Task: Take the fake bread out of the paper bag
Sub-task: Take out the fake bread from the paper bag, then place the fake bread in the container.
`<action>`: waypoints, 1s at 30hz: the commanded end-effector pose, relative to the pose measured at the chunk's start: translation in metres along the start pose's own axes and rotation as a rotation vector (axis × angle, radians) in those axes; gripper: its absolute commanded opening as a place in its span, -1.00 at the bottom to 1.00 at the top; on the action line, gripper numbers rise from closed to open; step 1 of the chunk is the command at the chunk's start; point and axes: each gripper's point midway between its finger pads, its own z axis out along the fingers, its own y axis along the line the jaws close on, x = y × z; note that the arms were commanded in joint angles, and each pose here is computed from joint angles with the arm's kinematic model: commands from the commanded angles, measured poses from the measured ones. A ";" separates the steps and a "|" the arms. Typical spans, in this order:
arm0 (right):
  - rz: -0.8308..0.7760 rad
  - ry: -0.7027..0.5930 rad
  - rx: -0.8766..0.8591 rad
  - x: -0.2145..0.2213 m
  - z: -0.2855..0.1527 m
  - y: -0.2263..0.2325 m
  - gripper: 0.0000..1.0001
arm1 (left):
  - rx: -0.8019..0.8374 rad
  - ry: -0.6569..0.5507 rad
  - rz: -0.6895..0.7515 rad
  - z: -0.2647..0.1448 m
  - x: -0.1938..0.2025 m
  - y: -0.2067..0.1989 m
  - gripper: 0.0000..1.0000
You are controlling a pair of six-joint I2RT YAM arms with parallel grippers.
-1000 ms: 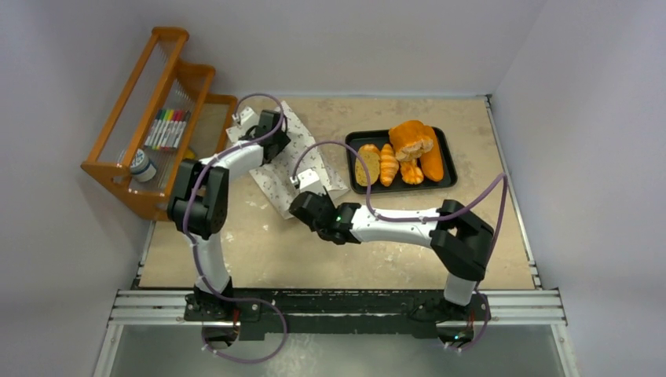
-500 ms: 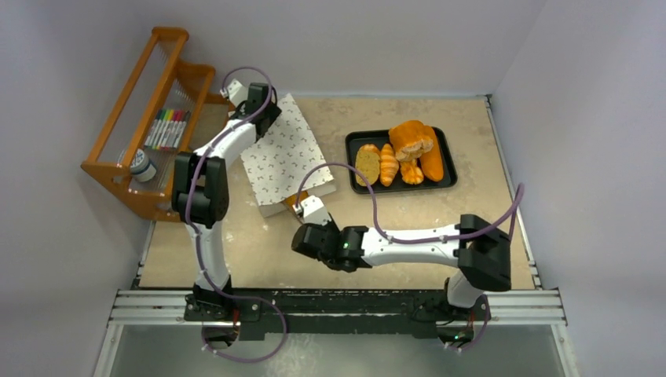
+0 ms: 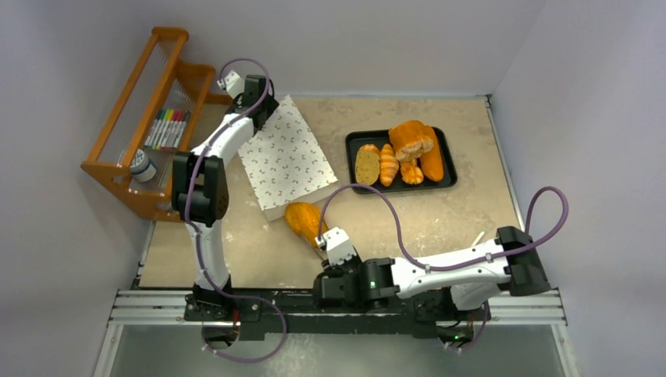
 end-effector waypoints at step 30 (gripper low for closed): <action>0.194 -0.275 -0.166 -0.063 -0.129 -0.001 -1.00 | 0.003 -0.082 0.022 -0.008 -0.055 0.005 0.11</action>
